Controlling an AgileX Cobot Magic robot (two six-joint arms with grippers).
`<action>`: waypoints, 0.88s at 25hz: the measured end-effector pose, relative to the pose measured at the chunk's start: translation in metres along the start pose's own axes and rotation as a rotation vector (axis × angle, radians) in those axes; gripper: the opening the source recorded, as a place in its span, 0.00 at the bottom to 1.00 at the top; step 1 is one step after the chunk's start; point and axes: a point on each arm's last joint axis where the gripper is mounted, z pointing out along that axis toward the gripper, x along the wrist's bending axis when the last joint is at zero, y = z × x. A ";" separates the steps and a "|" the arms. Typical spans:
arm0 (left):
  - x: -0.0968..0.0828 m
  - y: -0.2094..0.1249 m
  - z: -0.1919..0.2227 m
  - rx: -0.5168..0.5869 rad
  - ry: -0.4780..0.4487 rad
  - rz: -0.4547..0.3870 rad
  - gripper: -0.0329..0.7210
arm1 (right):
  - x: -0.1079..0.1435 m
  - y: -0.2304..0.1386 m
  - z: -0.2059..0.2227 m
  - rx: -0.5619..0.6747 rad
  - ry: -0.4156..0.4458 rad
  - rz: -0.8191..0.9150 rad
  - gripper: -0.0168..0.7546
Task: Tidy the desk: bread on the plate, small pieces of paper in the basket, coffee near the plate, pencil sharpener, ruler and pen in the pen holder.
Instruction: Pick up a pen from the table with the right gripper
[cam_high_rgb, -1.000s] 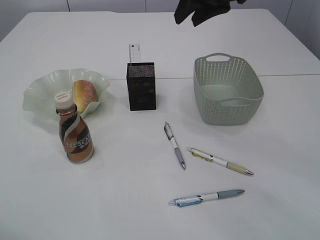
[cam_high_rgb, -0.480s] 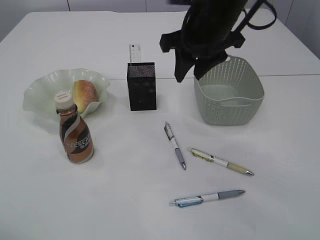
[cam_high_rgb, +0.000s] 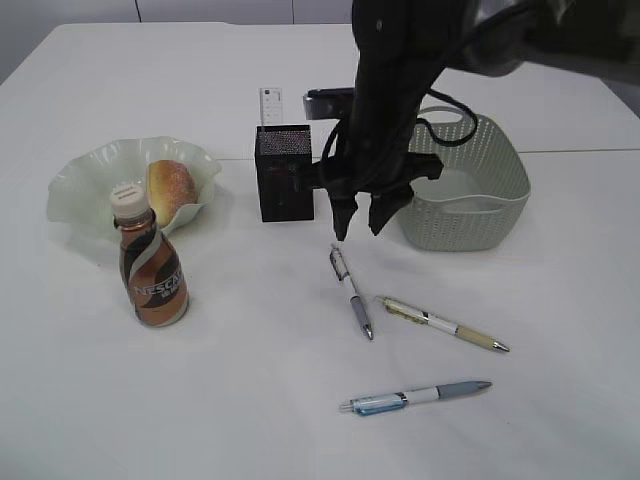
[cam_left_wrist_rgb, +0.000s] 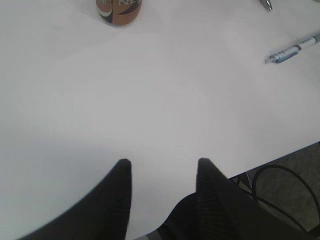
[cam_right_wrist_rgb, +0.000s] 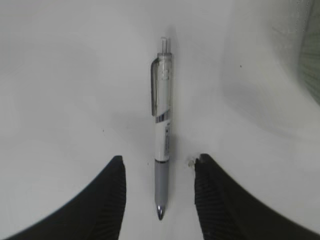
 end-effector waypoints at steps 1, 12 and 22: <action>0.000 0.000 0.000 0.000 0.000 0.000 0.47 | 0.000 0.003 0.005 -0.002 0.000 0.002 0.46; 0.000 0.000 0.000 0.000 -0.005 -0.003 0.47 | 0.002 0.025 0.058 0.012 -0.008 0.020 0.46; -0.001 0.002 0.000 -0.024 -0.010 -0.005 0.47 | 0.000 0.024 0.078 0.048 -0.019 0.029 0.46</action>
